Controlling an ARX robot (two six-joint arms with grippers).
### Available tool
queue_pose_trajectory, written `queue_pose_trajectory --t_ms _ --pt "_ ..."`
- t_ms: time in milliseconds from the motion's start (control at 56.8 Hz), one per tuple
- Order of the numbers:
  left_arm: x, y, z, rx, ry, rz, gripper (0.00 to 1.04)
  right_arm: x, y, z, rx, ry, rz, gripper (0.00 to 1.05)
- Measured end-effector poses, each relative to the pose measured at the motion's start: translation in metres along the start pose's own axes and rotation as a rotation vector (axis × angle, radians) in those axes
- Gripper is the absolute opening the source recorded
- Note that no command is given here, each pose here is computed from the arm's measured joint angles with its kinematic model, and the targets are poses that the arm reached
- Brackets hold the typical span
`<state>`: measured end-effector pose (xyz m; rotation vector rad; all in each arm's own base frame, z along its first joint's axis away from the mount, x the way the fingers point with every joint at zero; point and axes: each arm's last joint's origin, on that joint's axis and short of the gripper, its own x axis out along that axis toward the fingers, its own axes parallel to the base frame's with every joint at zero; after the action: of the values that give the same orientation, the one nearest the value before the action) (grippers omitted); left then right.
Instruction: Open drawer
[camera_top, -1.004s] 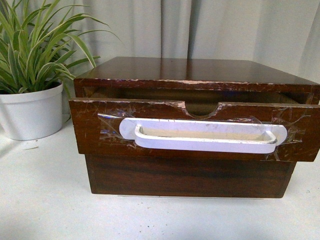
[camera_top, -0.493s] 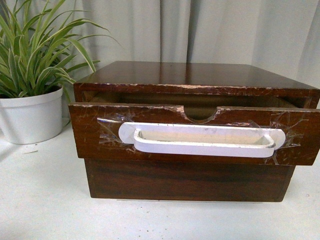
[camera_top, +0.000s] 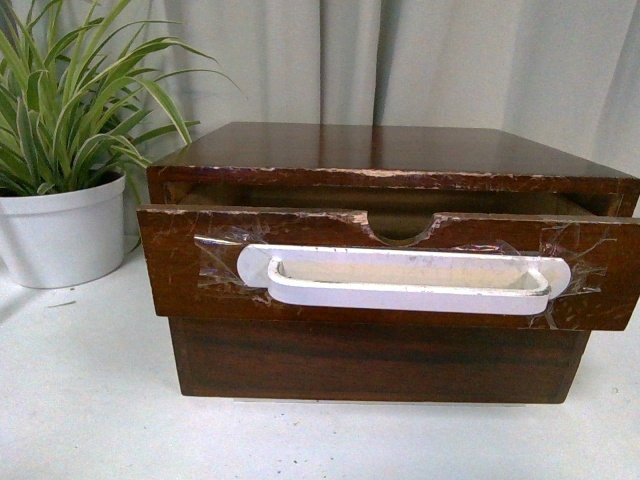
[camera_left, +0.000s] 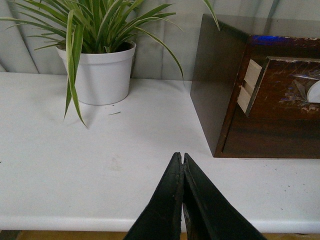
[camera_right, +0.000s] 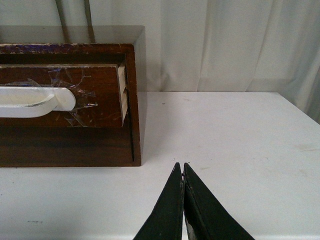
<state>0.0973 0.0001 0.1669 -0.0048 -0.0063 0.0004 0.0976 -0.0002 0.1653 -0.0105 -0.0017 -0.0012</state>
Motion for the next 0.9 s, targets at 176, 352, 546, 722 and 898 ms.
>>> queue_pose_trajectory --t_ms 176,352,546,722,898 --pt "0.0 0.0 0.0 0.0 0.0 0.0 0.04 0.0 0.0 0.0 0.0 0.0 0.0 0.01" --pt "0.0 0.0 0.0 0.0 0.0 0.0 0.39 0.0 0.0 0.0 0.0 0.0 0.0 0.32" --pt "0.0 0.0 0.0 0.0 0.0 0.0 0.85 0.0 0.0 0.0 0.0 0.0 0.0 0.76" --pt "0.0 0.0 0.0 0.0 0.0 0.0 0.98 0.0 0.0 0.0 0.001 0.0 0.0 0.96" --pt "0.0 0.0 0.0 0.0 0.0 0.0 0.98 0.0 0.0 0.0 0.001 0.0 0.0 0.96"
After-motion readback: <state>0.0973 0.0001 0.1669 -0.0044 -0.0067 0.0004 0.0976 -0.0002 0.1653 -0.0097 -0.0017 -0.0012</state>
